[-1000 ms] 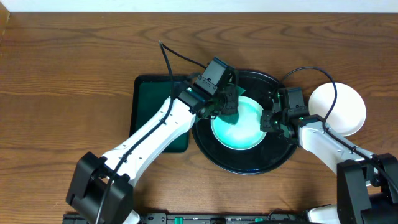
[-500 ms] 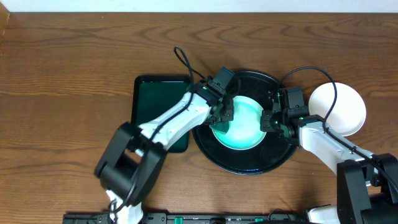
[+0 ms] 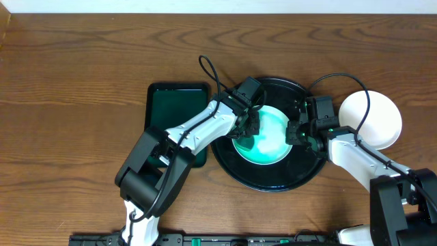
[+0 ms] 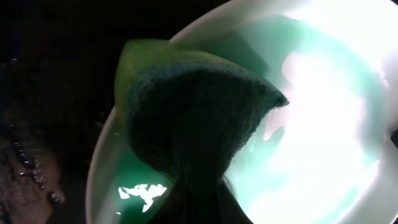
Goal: Clean dirty plates on tray and stack at the side
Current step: 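Scrub the plate's green stains with the sponge while right gripper holds rim, then keep scrubbing the plate's green stains with the sponge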
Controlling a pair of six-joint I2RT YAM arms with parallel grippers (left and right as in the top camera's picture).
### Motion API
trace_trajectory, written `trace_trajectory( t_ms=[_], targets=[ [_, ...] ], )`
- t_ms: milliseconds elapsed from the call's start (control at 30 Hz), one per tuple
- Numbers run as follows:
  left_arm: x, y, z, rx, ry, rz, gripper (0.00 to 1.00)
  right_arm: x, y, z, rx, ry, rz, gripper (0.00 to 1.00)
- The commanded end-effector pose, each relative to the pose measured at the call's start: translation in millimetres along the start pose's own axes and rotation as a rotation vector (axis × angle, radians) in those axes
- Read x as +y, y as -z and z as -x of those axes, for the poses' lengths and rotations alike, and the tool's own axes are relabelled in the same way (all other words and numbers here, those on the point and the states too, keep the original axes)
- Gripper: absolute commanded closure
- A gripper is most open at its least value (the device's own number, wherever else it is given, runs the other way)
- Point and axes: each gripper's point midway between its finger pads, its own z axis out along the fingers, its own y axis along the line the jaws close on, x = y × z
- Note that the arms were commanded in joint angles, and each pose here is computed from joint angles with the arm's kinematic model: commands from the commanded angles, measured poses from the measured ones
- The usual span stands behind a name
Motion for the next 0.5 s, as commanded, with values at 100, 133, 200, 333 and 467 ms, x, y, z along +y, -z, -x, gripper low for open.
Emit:
trace_trajectory(
  t_ms=[100,133,200,333,467],
  targets=[
    [-42.8,-28.6,-58.1,0.218,-0.068,-0.171,0.93,8.5,-1.5,-6.1,0.025,0.011,0.039,0.99],
    [-48.2,-28.2,-58.9,0.219,-0.076,-0.192,0.93,8.4,-1.5,-6.2,0.026,0.011,0.039,0.99],
    [-54.5,-28.3,-58.8,0.212,-0.088,-0.212,0.93,8.4,-1.5,-6.2,0.026,0.011,0.039,0.99],
    [-61.4,-23.3,-54.1,0.191,-0.095,-0.238,0.93,10.3,-1.3,-6.7,0.028,0.011,0.050,0.99],
    [-70.9,-6.9,-44.0,0.143,-0.109,-0.273,0.92,10.3,-1.4,-6.7,0.029,0.011,0.049,0.99]
  ],
)
